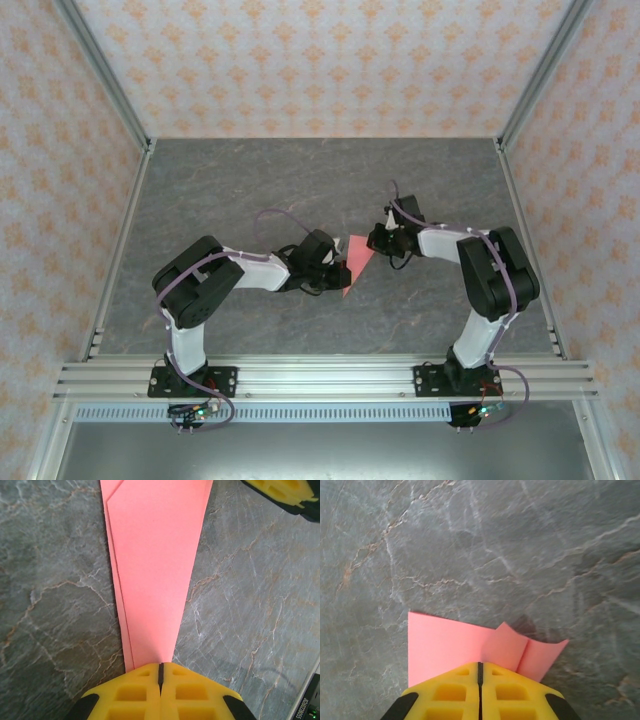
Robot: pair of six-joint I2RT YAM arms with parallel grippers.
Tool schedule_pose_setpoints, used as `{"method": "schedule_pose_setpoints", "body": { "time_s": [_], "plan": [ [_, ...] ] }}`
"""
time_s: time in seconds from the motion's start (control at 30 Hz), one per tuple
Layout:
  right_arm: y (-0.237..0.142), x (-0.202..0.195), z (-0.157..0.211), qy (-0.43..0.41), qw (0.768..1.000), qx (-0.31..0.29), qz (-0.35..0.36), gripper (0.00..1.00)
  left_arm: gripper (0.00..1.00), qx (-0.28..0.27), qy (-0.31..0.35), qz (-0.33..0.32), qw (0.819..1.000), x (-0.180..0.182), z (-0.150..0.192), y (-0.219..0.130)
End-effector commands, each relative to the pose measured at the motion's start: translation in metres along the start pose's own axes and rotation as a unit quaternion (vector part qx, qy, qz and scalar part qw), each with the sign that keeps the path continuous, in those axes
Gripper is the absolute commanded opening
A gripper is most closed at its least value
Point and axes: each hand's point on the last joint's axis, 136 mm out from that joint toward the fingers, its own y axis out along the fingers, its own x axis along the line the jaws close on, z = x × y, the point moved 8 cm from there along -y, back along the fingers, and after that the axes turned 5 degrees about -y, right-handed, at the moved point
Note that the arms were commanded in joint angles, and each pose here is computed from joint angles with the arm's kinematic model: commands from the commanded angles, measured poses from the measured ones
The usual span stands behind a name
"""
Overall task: Fold a paper plane with a square sheet of paper (fold left side to right side)
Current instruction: Fold the wing for the fifth time at the center of the table.
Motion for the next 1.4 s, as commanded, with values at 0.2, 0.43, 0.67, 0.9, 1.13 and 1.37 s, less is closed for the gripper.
{"method": "schedule_pose_setpoints", "body": {
  "time_s": [0.2, 0.43, 0.67, 0.9, 1.13, 1.37],
  "plan": [
    [0.006, -0.022, -0.018, 0.01, 0.999, -0.017, 0.03, 0.08, 0.02, 0.064, -0.036, -0.117, 0.99, 0.051, 0.035, 0.012],
    [0.002, -0.027, -0.034, 0.014, 0.999, -0.026, 0.031, 0.08, 0.02, 0.064, -0.036, -0.117, 0.991, 0.051, 0.035, 0.011],
    [-0.003, -0.04, -0.051, 0.03, 0.998, -0.038, 0.037, 0.09, 0.02, 0.063, -0.036, -0.116, 0.991, 0.05, 0.035, 0.01],
    [-0.033, -0.026, -0.058, 0.021, 0.998, -0.056, 0.015, 0.09, 0.02, 0.06, -0.035, -0.11, 0.992, 0.047, 0.033, 0.009],
    [-0.04, 0.008, -0.016, 0.031, 0.995, -0.044, -0.083, 0.1, 0.02, 0.053, -0.032, -0.099, 0.993, 0.04, 0.03, 0.006],
    [-0.012, 0.038, 0.013, 0.022, 0.991, 0.0, -0.132, 0.1, 0.03, 0.054, -0.028, -0.092, 0.994, 0.034, 0.027, 0.005]
  ]
}}
